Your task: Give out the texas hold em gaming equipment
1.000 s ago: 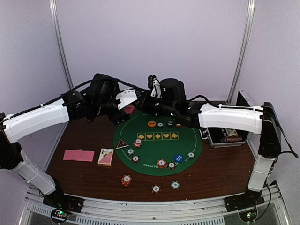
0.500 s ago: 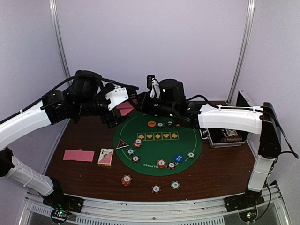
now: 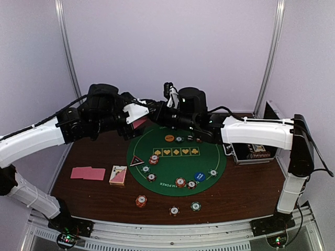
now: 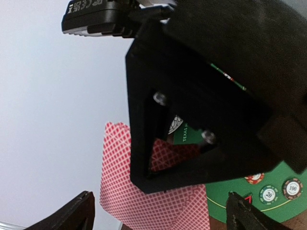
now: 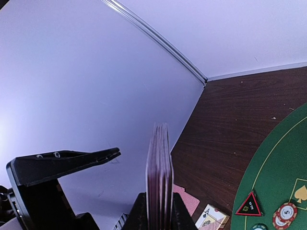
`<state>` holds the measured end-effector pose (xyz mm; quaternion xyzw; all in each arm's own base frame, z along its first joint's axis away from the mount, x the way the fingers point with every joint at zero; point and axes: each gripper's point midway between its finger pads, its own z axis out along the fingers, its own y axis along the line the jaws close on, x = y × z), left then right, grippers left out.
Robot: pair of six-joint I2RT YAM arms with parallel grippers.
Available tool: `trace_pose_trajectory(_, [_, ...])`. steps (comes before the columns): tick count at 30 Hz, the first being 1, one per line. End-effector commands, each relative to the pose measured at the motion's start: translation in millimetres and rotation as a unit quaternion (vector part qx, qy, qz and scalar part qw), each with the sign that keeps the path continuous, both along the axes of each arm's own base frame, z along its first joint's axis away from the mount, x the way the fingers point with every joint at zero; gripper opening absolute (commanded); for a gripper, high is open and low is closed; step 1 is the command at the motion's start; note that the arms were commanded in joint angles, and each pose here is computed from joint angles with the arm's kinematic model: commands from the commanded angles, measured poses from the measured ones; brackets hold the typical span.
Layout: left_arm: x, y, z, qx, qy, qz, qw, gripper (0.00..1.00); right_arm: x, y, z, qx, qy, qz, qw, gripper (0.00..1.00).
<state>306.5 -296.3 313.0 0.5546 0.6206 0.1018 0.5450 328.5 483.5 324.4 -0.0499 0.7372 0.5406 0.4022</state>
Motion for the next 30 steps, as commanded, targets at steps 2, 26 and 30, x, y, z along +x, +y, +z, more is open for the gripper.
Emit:
trace_pose_trajectory(2, [12.9, -0.1, 16.7, 0.007, -0.061, 0.013, 0.998, 0.98, -8.4, 6.4, 11.8, 0.022, -0.012, 0.022, 0.999, 0.0])
trace_pose_trajectory(26, [-18.5, -7.2, -7.0, 0.0, 0.102, -0.017, 0.995, 0.98, -35.6, 12.6, 27.7, 0.032, -0.069, 0.061, 0.995, 0.0])
trace_pose_trajectory(30, [-25.0, -6.6, -11.4, 0.001, 0.107, -0.014, 0.994, 0.97, -36.1, 10.0, 32.2, 0.037, -0.075, 0.058, 0.995, 0.0])
